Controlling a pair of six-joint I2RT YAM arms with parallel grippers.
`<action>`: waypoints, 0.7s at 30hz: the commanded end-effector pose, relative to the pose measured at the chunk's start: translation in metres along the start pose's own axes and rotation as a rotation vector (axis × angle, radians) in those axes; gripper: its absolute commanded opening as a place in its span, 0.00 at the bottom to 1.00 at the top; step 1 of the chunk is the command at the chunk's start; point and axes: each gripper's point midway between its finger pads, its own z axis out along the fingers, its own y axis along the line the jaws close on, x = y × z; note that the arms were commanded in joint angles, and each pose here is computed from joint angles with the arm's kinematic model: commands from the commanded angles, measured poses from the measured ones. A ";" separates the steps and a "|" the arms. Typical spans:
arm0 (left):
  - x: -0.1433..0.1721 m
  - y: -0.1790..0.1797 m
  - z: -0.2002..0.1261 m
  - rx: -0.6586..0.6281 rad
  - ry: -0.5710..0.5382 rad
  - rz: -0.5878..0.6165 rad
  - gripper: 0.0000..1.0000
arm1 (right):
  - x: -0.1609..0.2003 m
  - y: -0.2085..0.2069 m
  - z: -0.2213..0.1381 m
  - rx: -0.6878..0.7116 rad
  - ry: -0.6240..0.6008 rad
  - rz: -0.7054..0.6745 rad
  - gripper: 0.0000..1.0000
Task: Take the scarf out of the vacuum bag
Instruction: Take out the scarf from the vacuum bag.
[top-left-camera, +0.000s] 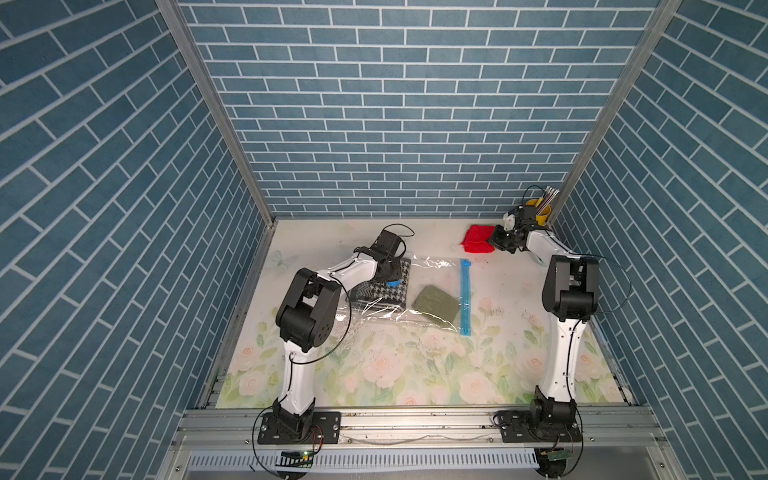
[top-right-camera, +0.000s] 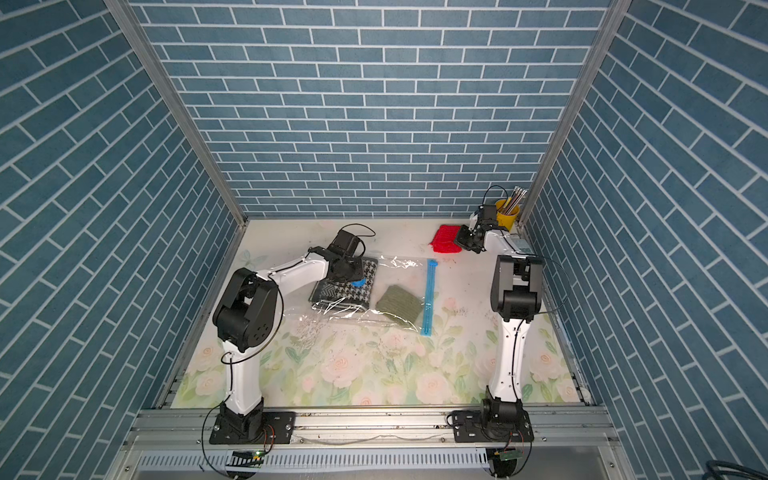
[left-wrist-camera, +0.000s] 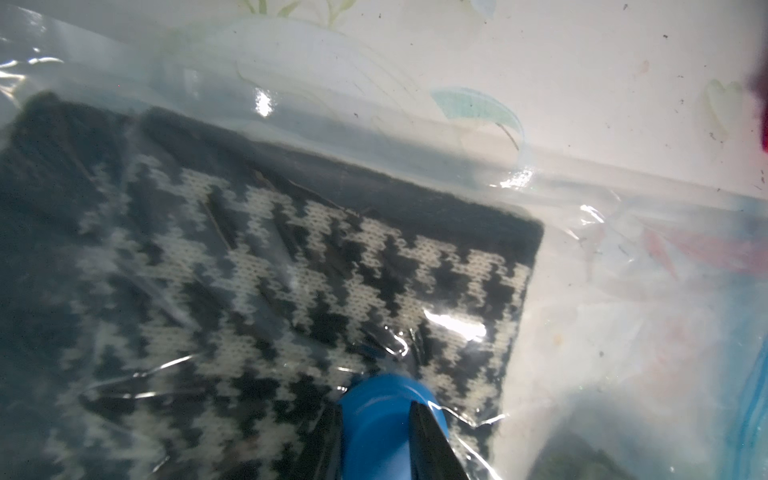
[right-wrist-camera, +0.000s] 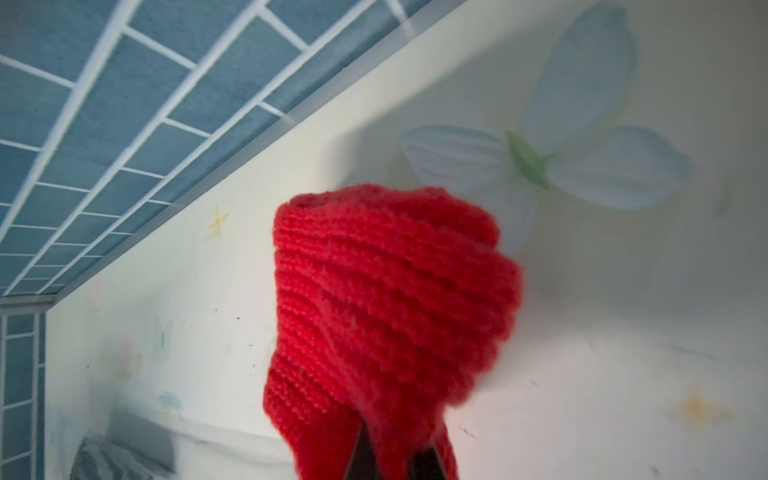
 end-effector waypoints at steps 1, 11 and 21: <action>0.022 0.000 0.009 -0.024 0.077 0.014 0.31 | 0.006 0.034 0.014 -0.138 0.083 -0.079 0.00; 0.023 -0.006 0.008 -0.019 0.080 0.022 0.31 | 0.024 0.065 0.041 -0.180 0.201 -0.130 0.00; 0.020 -0.007 0.001 -0.018 0.068 0.025 0.31 | 0.057 0.067 0.057 -0.116 0.277 -0.169 0.15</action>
